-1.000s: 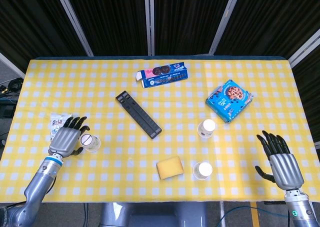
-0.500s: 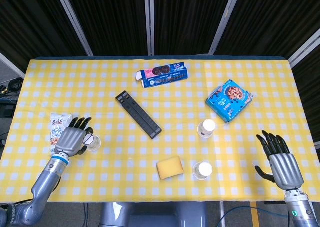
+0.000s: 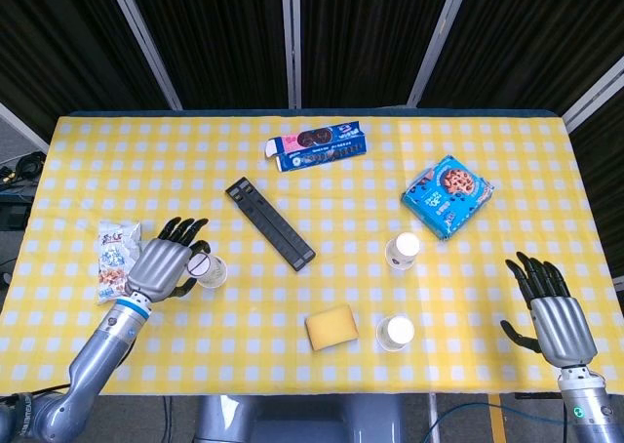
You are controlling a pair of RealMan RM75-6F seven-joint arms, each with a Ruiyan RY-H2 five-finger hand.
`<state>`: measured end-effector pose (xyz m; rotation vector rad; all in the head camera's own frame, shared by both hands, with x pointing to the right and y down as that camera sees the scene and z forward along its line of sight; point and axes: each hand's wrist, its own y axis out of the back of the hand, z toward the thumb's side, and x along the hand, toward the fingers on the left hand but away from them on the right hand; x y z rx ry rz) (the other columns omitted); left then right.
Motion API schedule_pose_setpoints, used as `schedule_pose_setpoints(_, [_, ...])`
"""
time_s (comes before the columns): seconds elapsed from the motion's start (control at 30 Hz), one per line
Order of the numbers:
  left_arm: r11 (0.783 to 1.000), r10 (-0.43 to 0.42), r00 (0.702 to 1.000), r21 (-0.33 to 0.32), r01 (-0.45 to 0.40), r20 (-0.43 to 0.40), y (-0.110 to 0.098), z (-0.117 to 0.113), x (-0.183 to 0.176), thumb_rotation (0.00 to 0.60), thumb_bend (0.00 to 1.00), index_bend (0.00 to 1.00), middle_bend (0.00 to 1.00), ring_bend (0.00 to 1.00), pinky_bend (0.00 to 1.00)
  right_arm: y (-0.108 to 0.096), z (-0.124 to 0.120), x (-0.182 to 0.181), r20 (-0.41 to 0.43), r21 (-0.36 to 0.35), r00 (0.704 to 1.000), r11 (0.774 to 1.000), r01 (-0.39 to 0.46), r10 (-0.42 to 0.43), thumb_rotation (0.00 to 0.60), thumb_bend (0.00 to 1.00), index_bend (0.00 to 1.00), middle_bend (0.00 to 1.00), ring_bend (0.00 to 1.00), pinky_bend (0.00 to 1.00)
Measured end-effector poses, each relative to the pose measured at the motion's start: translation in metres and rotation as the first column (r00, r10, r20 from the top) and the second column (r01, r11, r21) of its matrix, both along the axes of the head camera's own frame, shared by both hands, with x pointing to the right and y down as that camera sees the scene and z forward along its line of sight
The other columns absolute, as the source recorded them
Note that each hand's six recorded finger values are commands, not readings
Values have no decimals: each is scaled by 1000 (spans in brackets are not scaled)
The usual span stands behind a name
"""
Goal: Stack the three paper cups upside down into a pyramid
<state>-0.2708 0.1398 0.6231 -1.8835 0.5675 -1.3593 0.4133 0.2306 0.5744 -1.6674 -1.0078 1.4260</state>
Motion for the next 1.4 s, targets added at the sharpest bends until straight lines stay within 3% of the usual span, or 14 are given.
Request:
schedule_pose_setpoints(0.2, [996, 81, 995, 35, -80, -52, -4, -4, 53, 600, 396, 402, 0, 0, 0, -3, 2, 4, 2, -5, 1000, 1000, -14, 14, 600, 141, 0, 0, 0, 0])
schedule_pose_setpoints(0.43, [989, 149, 983, 26, -147, -111, 6, 3, 117, 600, 395, 407, 0, 0, 0, -3, 1, 6, 10, -6, 1000, 1000, -17, 17, 600, 140, 0, 0, 0, 0])
schedule_pose_setpoints(0.63, [986, 168, 982, 7, -168, -86, 12, 14, 144, 600, 394, 403, 0, 0, 0, -2, -2, 5, 20, 0, 1000, 1000, -14, 14, 600, 140, 0, 0, 0, 0])
schedule_pose_setpoints(0.93, [985, 172, 984, -8, -172, -36, 16, 28, 155, 600, 391, 388, 0, 0, 0, -2, -4, 5, 29, 3, 999, 1000, -15, 15, 600, 140, 0, 0, 0, 0])
schedule_pose_setpoints(1.1, [984, 179, 984, -23, -179, -23, 20, 34, 159, 600, 361, 298, 0, 0, 0, -2, -4, 3, 29, 3, 1000, 1000, -10, 10, 600, 140, 0, 0, 0, 0])
schedule_pose_setpoints(1.3, [984, 173, 985, -29, -174, -25, 21, 33, 156, 600, 298, 21, 0, 0, 0, -2, -5, 3, 29, 7, 1000, 1000, -11, 11, 600, 140, 0, 0, 0, 0])
schedule_pose_setpoints(1.4, [985, 171, 985, -26, -172, -20, 20, 29, 151, 600, 298, 0, 0, 0, 0, -1, -5, 3, 26, 7, 1000, 1000, -8, 8, 600, 140, 0, 0, 0, 0])
